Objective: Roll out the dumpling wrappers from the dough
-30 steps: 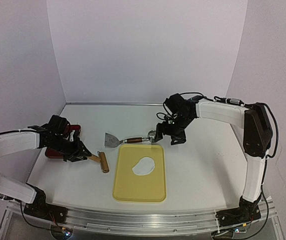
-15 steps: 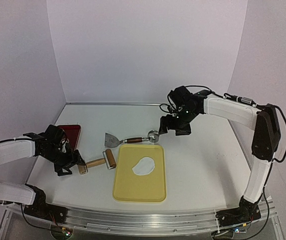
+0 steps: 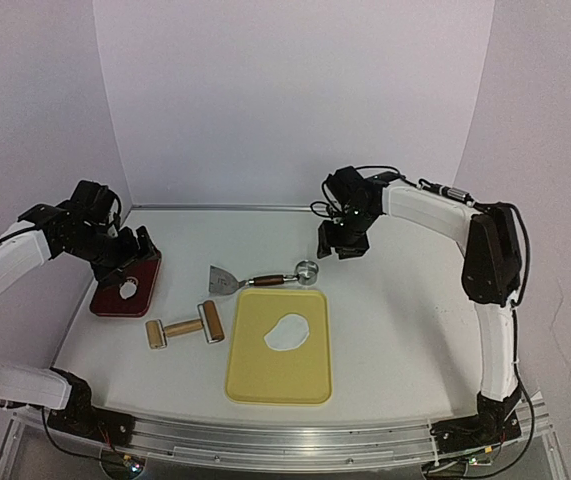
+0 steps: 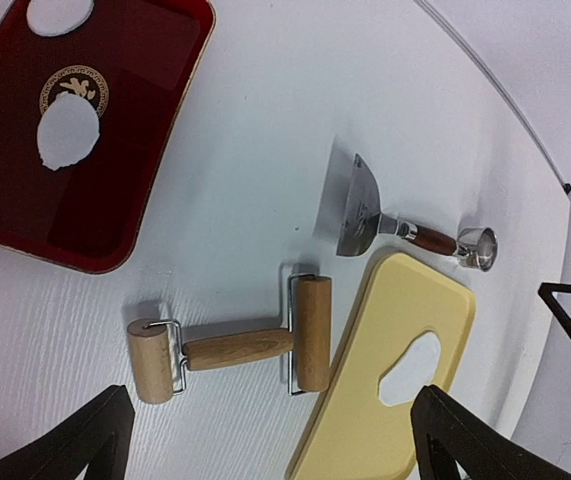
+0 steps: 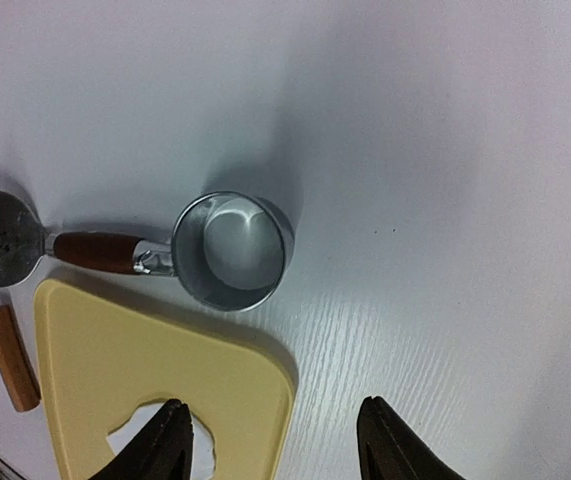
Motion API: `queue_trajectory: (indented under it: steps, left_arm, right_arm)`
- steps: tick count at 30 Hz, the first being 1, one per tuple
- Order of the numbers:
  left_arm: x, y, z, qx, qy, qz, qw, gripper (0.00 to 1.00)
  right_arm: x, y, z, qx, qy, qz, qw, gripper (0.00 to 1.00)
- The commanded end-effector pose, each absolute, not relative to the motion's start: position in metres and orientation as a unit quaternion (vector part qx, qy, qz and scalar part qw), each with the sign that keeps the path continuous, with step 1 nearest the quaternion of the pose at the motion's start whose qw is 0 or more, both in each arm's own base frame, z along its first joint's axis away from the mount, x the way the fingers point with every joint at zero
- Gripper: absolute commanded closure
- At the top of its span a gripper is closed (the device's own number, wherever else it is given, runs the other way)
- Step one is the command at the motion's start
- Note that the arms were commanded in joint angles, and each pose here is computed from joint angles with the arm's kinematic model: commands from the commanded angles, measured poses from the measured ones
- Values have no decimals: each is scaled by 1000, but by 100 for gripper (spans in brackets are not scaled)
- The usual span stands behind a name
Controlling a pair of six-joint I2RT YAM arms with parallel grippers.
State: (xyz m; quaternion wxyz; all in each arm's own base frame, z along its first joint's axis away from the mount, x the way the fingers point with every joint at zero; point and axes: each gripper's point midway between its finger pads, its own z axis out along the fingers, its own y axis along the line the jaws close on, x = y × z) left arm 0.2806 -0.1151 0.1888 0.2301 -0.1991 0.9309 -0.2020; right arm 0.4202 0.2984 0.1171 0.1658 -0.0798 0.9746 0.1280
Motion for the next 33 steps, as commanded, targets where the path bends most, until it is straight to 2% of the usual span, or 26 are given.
queue_trajectory:
  steps: [1,9,24,30,33]
  left_arm:
    - [293,-123,201,-192,924,-225,243,3]
    - [288,-130,187,-195,920,-250,231,4]
    - [300,-140,177,-183,925,-254,216,5]
    - [303,-142,173,-181,926,-255,211,5]
    - [305,-146,171,-178,926,-261,207,5]
  right_arm:
    - [441,300,104,-94,975,126,155,45]
    - [456,319,75,-107,974,150,134,52]
    - [464,330,39,-98,976,158,111,73]
    - [470,327,45,-87,977,149,124,86]
    - [471,325,49,-82,977,145,130,97]
